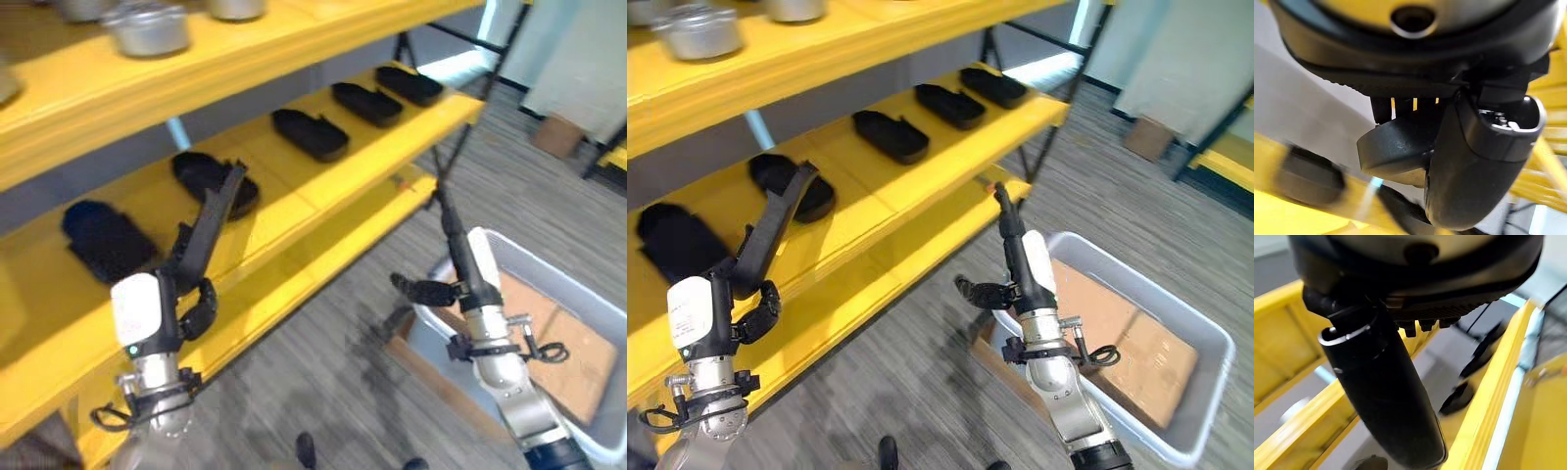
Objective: Move parts from the plastic box to the shelf.
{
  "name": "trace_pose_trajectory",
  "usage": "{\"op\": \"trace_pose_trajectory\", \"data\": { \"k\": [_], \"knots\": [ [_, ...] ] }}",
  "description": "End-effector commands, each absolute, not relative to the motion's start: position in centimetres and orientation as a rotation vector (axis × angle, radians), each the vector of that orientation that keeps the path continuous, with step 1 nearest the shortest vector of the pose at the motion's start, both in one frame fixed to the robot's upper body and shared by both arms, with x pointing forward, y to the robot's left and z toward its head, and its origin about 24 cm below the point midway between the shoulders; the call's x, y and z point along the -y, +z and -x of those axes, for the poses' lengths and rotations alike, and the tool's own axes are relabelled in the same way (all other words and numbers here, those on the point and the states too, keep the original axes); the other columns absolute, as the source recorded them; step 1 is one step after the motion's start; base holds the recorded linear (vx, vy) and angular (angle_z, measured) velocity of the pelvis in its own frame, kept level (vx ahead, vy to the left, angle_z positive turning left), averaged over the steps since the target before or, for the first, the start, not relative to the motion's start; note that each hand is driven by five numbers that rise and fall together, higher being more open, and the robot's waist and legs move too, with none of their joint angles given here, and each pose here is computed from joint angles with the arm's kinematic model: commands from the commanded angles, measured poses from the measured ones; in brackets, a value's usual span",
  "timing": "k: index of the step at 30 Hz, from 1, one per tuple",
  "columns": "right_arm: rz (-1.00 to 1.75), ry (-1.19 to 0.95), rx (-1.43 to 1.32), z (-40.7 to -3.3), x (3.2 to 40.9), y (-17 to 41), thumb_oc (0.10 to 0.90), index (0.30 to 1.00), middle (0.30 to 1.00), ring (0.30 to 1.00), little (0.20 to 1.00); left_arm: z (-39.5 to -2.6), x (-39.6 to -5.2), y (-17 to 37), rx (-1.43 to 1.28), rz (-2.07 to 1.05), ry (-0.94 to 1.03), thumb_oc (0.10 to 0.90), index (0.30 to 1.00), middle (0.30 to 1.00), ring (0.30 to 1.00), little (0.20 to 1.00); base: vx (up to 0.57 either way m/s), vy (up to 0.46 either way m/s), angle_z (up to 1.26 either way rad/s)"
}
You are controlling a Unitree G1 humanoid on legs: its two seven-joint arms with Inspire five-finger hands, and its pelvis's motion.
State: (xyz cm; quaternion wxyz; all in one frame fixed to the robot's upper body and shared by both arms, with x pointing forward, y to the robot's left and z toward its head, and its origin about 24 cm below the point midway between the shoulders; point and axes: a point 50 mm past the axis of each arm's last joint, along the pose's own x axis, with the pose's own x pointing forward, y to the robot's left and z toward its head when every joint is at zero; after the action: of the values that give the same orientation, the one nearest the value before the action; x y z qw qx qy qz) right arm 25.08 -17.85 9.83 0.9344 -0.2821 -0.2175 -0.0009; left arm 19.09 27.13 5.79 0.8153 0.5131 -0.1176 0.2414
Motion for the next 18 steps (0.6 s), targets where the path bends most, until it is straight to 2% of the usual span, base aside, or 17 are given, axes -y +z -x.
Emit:
{"op": "trace_pose_trajectory", "data": {
  "k": [1,10,18],
  "knots": [
    [0.526,-0.057,0.656,-25.6,17.6,13.8,0.900,1.000,1.000,1.000,1.000,-20.5,-26.2,12.8,0.664,-1.120,0.631,0.400,0.300,0.300,0.300,0.300,0.06,0.250,0.58],
    [0.532,-0.022,0.622,-25.6,17.3,13.0,0.900,1.000,1.000,1.000,1.000,-21.5,-25.5,12.2,0.642,-1.082,0.595,0.400,0.300,0.300,0.300,0.300,0.00,0.173,0.39],
    [0.499,0.049,0.646,-25.6,16.4,13.2,0.900,1.000,1.000,1.000,1.000,-21.5,-25.2,11.4,0.599,-1.065,0.564,0.400,0.300,0.300,0.300,0.300,-0.04,-0.028,0.10]
  ]
}}
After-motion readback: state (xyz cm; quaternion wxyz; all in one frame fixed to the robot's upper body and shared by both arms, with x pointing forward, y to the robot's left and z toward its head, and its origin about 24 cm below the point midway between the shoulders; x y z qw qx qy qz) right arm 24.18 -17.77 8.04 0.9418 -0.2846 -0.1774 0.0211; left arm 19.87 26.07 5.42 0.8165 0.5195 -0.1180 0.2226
